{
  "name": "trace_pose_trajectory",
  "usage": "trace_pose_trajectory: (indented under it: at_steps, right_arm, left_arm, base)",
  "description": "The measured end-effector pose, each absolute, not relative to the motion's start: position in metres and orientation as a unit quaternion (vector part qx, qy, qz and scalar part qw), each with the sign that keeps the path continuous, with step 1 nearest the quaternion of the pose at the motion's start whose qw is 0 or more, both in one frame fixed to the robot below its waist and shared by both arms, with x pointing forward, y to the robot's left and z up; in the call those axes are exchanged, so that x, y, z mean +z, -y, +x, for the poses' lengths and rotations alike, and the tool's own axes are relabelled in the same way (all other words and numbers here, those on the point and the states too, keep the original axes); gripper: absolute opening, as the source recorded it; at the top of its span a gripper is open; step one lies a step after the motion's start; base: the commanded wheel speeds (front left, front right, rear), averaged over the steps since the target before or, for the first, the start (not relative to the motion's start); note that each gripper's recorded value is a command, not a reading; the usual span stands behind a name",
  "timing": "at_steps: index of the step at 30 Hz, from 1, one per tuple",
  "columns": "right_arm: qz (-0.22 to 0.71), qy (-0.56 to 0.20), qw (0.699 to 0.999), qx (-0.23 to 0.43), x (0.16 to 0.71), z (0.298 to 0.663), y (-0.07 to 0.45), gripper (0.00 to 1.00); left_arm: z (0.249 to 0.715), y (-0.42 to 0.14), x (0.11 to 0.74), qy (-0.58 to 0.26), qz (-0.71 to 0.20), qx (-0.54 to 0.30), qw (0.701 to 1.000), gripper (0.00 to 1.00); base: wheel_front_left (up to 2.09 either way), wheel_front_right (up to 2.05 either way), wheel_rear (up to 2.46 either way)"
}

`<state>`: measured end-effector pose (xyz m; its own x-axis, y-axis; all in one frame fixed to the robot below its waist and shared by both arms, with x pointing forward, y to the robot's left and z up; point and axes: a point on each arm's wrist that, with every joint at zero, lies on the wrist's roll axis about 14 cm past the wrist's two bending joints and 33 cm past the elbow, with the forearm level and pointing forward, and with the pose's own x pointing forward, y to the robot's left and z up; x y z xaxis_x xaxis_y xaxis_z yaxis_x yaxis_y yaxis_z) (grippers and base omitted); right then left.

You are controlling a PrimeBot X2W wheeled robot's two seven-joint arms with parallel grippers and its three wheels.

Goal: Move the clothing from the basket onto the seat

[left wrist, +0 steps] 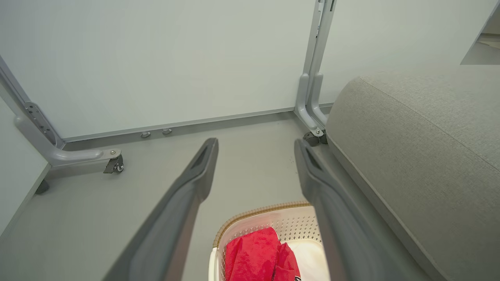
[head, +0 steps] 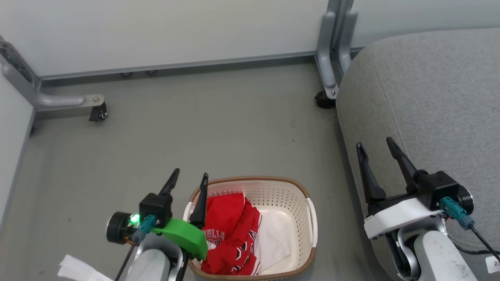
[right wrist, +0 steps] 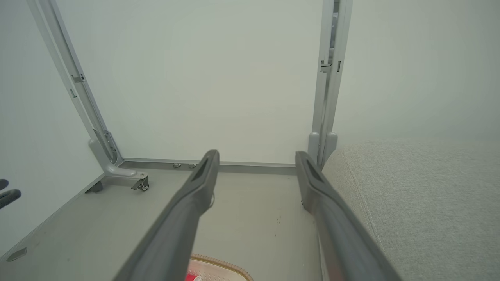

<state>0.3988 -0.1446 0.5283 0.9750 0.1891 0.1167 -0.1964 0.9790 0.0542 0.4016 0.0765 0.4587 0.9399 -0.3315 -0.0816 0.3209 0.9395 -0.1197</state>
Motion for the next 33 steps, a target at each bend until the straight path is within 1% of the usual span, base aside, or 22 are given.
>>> trace_pose_trajectory:
  at_steps: [5,11,23,33]
  right_arm:
    - [0.032,0.059,0.993,0.097,0.528,0.414,0.148,1.0]
    - [0.033,0.062,0.993,0.095,0.523,0.436,0.152,1.0]
    - [0.032,0.073,0.992,0.099,0.506,0.484,0.153,1.0]
    - [0.032,0.043,0.993,0.101,0.458,0.513,0.154,1.0]
  left_arm:
    - [0.409,-0.043,0.433,-0.094,-0.048,-0.216,0.971,1.0]
    - [0.412,-0.009,0.387,-0.163,-0.025,-0.278,0.946,1.0]
    - [0.412,0.016,0.284,-0.317,0.033,-0.338,0.885,1.0]
    - [0.401,0.017,0.199,-0.424,0.077,-0.358,0.828,1.0]
  base:
    - [0.0,0.0,0.0]
    - [0.0,0.0,0.0]
    - [0.0,0.0,0.0]
    - [0.0,0.0,0.0]
